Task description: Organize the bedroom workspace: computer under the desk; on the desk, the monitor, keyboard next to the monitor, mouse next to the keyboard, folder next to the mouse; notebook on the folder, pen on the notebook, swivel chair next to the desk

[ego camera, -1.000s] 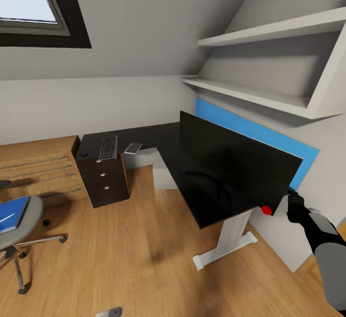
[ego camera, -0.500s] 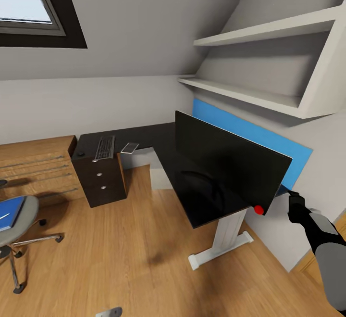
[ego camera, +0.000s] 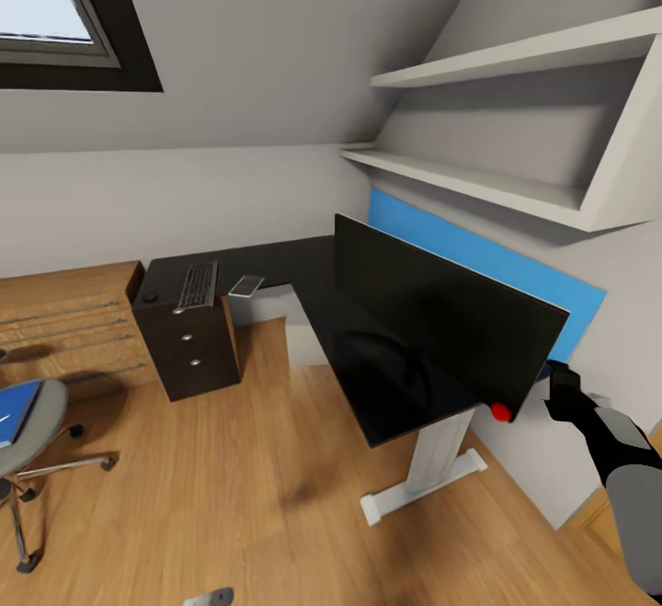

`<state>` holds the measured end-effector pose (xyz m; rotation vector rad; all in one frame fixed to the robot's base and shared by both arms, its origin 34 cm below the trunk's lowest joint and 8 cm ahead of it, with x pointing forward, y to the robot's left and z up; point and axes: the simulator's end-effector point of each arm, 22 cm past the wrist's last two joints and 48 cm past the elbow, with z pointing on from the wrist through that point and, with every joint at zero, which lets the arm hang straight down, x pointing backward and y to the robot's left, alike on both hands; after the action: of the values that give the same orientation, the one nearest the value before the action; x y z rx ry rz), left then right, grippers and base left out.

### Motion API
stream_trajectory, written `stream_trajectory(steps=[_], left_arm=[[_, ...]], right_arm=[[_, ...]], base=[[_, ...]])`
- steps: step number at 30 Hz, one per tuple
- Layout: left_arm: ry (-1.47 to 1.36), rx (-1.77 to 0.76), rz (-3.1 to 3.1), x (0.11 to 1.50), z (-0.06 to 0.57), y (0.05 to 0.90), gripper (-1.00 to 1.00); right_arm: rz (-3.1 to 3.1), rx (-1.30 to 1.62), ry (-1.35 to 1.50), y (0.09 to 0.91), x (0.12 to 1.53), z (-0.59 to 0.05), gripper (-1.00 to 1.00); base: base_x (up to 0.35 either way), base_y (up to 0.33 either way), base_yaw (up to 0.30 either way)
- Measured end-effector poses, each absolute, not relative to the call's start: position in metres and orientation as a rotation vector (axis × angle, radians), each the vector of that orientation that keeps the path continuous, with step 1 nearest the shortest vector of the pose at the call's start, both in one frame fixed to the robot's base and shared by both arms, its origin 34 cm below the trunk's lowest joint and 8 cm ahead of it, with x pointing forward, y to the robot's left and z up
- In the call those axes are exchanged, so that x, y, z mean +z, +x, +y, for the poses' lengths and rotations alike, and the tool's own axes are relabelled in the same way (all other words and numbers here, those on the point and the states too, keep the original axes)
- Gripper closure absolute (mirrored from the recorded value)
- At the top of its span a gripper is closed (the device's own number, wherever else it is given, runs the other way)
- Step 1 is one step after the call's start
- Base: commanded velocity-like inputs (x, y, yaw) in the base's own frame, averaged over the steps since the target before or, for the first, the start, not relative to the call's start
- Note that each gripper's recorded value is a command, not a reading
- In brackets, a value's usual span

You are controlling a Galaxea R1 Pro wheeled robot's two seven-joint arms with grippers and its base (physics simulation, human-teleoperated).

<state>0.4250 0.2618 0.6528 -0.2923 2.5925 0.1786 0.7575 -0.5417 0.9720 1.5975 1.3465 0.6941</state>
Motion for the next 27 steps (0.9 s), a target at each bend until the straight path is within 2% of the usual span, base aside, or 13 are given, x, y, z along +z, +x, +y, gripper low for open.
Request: stream_trajectory(steps=[11, 27], left_arm=[[-0.291, 0.178, 2.597, 0.6524, 0.2616, 0.4242, -1.0], [-0.291, 0.179, 2.597, 0.6522, 0.2616, 0.4242, -1.0]], right_arm=[[1.344, 0.697, 1.591, 0.7578, 0.9744, -0.5432, -1.0], [1.352, 0.696, 1.586, 0.7579, 0.9742, -0.5432, -1.0]], base=[[0.238, -0.051, 0.0], [0.024, -0.008, 0.0]])
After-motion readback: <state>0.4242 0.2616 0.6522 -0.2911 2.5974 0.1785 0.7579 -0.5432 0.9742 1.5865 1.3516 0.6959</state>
